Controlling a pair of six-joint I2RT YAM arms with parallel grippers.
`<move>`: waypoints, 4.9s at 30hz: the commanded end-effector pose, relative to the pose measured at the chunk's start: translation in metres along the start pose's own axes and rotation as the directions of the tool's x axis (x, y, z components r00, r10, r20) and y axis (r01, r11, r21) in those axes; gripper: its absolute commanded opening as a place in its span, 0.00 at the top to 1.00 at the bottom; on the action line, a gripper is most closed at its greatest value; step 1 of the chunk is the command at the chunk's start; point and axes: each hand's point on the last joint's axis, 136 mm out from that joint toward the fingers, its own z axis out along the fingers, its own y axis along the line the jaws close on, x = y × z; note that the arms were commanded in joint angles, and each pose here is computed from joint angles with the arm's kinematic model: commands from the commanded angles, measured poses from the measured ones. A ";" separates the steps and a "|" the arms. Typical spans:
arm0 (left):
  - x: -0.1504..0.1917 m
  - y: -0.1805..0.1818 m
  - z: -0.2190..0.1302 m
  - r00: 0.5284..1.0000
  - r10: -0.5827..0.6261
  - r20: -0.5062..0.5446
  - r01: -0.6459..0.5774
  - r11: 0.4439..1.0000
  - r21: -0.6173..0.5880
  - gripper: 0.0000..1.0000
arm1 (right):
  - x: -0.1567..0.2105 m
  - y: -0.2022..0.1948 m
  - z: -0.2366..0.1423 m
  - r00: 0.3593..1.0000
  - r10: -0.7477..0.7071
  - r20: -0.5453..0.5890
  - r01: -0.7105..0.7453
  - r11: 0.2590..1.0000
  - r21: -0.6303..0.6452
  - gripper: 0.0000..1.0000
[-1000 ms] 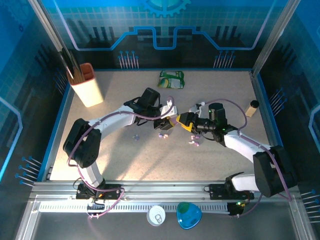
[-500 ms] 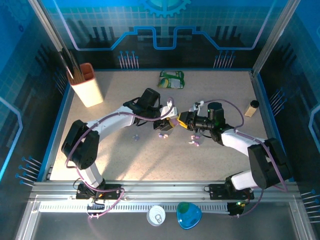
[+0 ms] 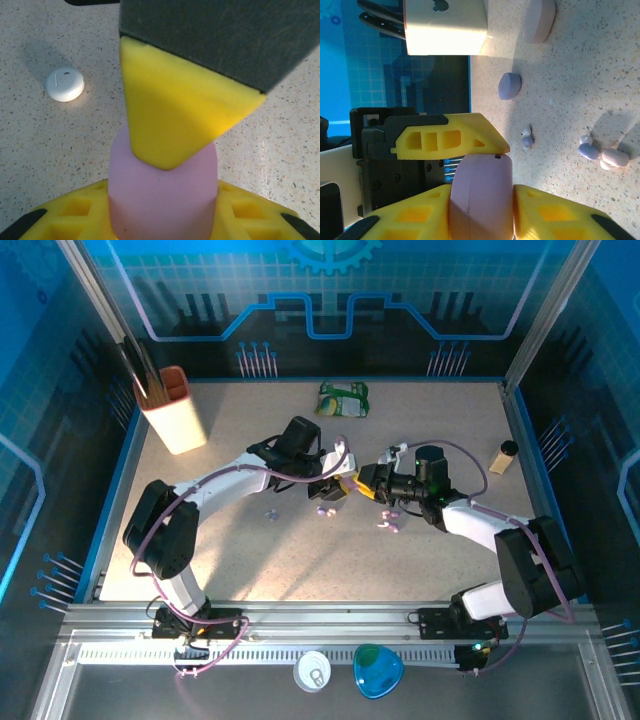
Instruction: Insert wireless bluetooth earbuds into charging case
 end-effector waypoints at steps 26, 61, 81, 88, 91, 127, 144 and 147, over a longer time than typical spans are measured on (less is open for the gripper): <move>-0.069 -0.009 -0.063 0.781 -0.088 0.618 0.130 0.991 -0.024 0.03 | 0.006 0.080 -0.065 0.992 0.018 0.123 0.020 0.953 -0.303 0.88; -0.113 -0.034 -0.085 0.590 0.036 0.806 -0.173 0.981 0.083 0.41 | 0.018 0.137 -0.066 0.993 0.071 0.093 -0.017 0.875 -0.485 0.91; -0.116 -0.038 -0.091 0.587 0.029 0.809 -0.181 0.979 0.096 0.68 | 0.020 0.133 -0.061 0.994 0.076 0.076 -0.032 0.883 -0.468 0.89; -0.113 -0.034 -0.090 0.588 0.028 0.808 -0.160 0.984 0.083 0.69 | 0.018 0.135 -0.065 0.994 0.064 0.091 -0.015 0.884 -0.467 0.43; -0.109 -0.031 -0.092 0.590 0.023 0.807 -0.142 0.987 0.076 0.68 | 0.014 0.130 -0.070 0.991 0.050 0.126 0.011 0.899 -0.438 0.27; -0.080 -0.041 -0.118 0.624 -0.032 0.781 -0.098 0.988 0.119 0.69 | 0.012 0.144 -0.048 0.058 -0.995 -0.085 0.975 0.038 0.218 0.00; -0.068 -0.022 -0.113 0.638 -0.053 0.768 -0.049 0.993 0.110 0.69 | -0.017 0.160 -0.044 0.196 -0.980 0.018 0.952 0.195 0.238 0.00; -0.066 -0.020 -0.117 0.638 -0.062 0.768 -0.037 0.993 0.112 0.69 | -0.036 0.165 -0.049 0.252 -0.964 0.086 0.916 0.266 0.300 0.00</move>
